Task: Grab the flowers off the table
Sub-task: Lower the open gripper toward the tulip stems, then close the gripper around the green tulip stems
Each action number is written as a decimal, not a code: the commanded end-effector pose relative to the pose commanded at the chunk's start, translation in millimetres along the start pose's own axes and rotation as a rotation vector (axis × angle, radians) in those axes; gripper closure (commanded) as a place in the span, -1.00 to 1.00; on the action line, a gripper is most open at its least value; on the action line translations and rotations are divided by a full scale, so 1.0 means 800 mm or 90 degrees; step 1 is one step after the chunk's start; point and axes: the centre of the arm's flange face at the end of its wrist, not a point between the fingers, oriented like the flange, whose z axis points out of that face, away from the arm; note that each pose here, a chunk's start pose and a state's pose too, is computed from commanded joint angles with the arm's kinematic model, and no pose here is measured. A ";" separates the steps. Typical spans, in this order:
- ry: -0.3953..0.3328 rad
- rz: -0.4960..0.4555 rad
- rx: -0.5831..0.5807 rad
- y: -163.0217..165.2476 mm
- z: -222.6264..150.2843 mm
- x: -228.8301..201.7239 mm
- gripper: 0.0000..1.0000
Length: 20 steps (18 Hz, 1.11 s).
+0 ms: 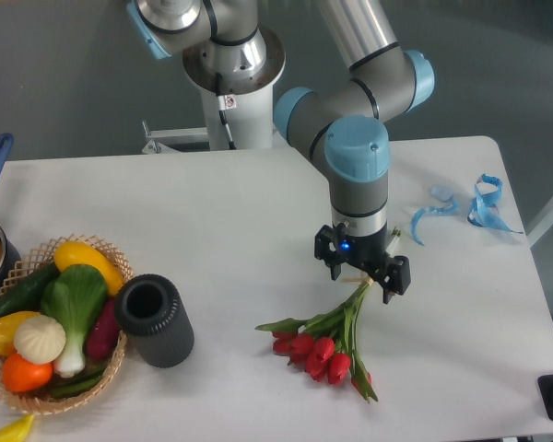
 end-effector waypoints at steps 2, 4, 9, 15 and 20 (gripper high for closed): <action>0.001 0.000 0.000 0.000 0.001 0.001 -1.00; 0.002 -0.001 0.000 0.001 0.001 0.002 -1.00; -0.004 -0.010 0.003 0.010 0.017 0.008 -1.00; 0.021 -0.005 -0.008 0.014 0.055 0.007 -1.00; 0.062 -0.004 -0.025 0.015 0.108 0.020 -1.00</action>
